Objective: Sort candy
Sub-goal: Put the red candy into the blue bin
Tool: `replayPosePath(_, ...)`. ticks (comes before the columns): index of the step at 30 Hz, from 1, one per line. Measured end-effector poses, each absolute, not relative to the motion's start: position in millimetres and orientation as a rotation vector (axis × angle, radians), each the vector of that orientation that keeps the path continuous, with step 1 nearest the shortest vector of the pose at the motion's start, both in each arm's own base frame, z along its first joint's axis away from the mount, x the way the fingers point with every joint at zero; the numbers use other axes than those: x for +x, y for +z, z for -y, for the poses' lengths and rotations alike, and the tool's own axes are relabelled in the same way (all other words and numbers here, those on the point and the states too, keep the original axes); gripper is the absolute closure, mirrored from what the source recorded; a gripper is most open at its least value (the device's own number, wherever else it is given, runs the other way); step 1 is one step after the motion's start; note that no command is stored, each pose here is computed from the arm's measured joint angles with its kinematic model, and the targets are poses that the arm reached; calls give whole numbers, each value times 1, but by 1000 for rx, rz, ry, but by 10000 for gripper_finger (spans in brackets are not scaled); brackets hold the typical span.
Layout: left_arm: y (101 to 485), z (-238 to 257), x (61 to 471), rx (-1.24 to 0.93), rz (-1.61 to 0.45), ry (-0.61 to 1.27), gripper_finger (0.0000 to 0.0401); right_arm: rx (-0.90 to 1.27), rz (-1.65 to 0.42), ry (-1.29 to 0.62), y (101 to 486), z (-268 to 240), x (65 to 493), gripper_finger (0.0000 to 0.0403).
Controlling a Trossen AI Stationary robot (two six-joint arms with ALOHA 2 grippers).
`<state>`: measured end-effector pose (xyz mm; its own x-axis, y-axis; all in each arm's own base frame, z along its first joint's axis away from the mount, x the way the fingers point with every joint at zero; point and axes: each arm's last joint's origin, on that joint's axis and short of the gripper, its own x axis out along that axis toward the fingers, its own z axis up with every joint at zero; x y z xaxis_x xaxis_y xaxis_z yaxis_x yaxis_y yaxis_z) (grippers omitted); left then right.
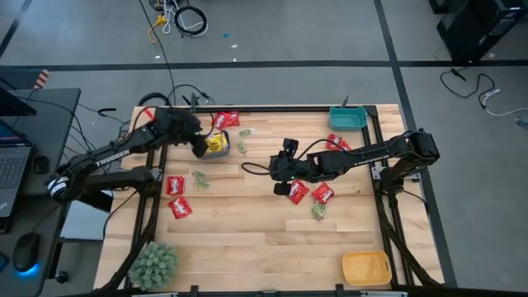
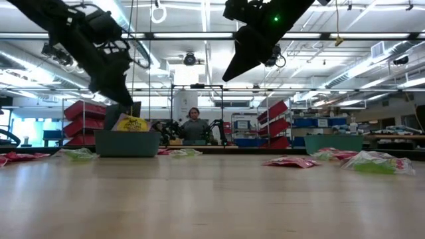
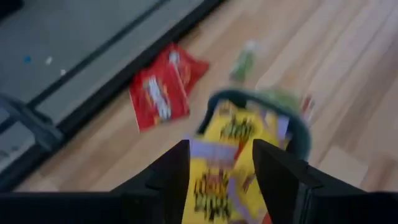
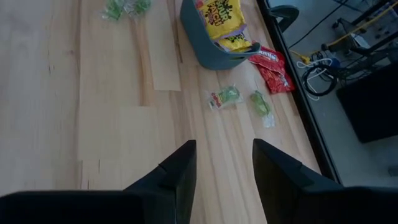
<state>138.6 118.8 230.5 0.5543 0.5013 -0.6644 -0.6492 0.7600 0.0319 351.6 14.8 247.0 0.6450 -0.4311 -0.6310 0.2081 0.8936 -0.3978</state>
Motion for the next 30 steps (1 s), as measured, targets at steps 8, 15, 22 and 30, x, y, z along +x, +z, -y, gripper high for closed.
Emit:
replayPosePath(8, 222, -117, 152, -227, -777, 515, 307, -274, -816, -347, 240, -3, 350, 335)
replayPosePath(15, 207, -127, 166, -229, -803, 482, 391, -130, -791, -252, 213, 21, 345, 392)
replayPosePath(22, 195, -132, 170, -266, -870, 567, 398, -83, -742, -246, 197, 34, 340, 401)
replayPosePath(30, 186, -139, 175, -282, -888, 628, 400, -75, -730, -254, 194, 37, 339, 402)
